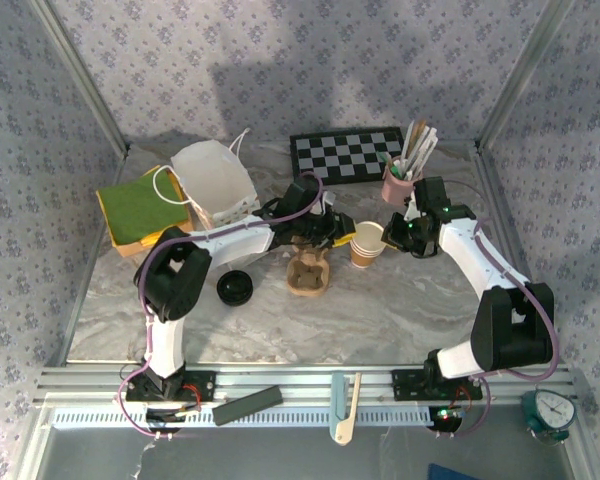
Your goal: Pack the takeout coffee
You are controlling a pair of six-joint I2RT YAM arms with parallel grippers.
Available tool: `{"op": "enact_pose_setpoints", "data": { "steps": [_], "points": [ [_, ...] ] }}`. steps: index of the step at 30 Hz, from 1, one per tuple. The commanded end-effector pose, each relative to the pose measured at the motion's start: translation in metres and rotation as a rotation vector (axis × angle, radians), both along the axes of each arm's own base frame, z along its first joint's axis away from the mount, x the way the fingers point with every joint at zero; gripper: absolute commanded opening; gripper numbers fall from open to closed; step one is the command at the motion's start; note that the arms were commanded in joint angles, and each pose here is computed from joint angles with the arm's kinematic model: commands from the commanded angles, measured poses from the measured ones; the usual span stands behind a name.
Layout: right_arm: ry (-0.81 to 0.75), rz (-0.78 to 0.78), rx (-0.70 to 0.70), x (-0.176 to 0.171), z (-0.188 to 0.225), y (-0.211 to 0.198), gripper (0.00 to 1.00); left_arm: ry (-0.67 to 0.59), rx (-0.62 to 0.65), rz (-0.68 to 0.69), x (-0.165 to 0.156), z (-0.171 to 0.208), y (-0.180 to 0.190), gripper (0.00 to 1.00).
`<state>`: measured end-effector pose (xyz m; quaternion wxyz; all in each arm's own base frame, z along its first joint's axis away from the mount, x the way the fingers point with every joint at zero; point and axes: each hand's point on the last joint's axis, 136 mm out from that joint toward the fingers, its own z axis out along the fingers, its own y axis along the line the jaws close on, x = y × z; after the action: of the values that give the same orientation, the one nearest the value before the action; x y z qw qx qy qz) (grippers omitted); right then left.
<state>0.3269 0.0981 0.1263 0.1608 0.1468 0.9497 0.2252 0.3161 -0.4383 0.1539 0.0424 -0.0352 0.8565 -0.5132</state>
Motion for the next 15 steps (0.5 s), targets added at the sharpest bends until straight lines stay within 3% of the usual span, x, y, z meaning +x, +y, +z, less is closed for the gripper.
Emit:
{"op": "enact_pose_setpoints", "data": {
  "steps": [1, 5, 15],
  "points": [
    [0.032, 0.003, 0.01, -0.0028, -0.0071, 0.0015, 0.05, -0.031, -0.037, -0.029, 0.0007, 0.0137, -0.0096, 0.3],
    [0.031, 0.003, 0.01, -0.0036, -0.0057, 0.0015, 0.0, -0.028, -0.034, -0.028, 0.0007, 0.0128, -0.0098, 0.31],
    [0.025, 0.011, 0.018, -0.004, -0.0035, 0.0051, 0.0, -0.013, -0.047, -0.034, 0.0004, 0.0087, -0.0149, 0.35]
  ]
}}
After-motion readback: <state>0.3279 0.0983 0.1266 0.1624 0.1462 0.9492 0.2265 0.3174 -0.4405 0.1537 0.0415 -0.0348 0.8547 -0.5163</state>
